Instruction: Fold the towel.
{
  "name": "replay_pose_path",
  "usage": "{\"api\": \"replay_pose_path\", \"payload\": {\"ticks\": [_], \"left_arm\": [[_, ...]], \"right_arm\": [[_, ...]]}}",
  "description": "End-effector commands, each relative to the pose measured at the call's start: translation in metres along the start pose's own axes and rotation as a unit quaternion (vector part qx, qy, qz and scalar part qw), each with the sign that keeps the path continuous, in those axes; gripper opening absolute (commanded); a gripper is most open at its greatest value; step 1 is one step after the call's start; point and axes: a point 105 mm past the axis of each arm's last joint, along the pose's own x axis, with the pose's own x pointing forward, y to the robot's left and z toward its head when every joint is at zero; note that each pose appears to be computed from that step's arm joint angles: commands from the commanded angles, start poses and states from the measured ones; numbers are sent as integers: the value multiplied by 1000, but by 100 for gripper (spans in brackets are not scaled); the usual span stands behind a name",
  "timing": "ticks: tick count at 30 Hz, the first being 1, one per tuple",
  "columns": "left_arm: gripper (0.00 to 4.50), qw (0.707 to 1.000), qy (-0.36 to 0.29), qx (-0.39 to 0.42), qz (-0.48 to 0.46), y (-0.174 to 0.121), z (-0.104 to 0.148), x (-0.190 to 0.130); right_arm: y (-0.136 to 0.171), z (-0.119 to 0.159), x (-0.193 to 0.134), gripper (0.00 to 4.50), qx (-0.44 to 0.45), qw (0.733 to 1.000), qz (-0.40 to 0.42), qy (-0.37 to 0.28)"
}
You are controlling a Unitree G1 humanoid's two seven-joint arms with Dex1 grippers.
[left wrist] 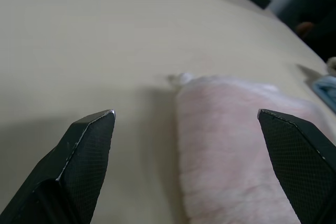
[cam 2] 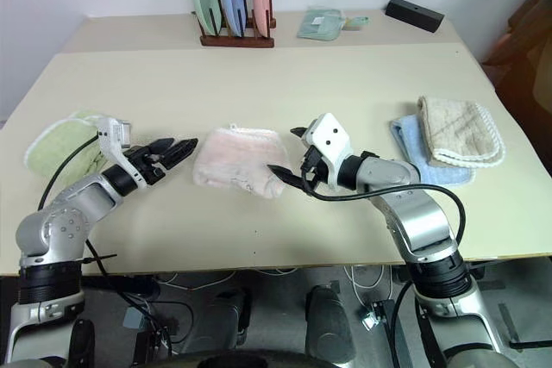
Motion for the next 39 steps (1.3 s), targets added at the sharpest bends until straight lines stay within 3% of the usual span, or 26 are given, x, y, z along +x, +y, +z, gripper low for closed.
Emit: {"api": "replay_pose_path", "payload": {"ticks": [1, 14, 17, 23, 26, 30, 32, 34, 37, 39], "left_arm": [[445, 999, 5, -36, -29, -11, -1, 1], [445, 987, 109, -70, -97, -55, -46, 32], [320, 986, 117, -72, -92, -55, -52, 34], [19, 986, 113, -80, -97, -57, -53, 33], [5, 986, 111, -81, -97, -57, -52, 33], [5, 993, -12, -72, -90, -53, -9, 34], [5, 991, -97, -80, -33, -32, 26, 32], [5, 978, -187, -88, 37, -5, 63, 20], [5, 970, -215, -93, 60, 3, 74, 15], [5, 940, -306, -85, 124, 28, 114, -15]], "right_arm": [[3, 12, -4, 450, -32, 999, 0, -17], [10, 8, -5, 450, -39, 999, 7, -11], [10, 7, -6, 450, -40, 999, 4, -9], [10, 6, -7, 450, -41, 999, -1, -7], [11, 6, -7, 450, -41, 999, -1, -7], [13, 6, -5, 450, -44, 999, -1, -7], [12, 5, -6, 450, -46, 999, -3, -6], [11, 5, -6, 450, -47, 999, -4, -5], [10, 5, -6, 450, -47, 999, -5, -5], [10, 4, -7, 450, -48, 999, -5, -4]]}}
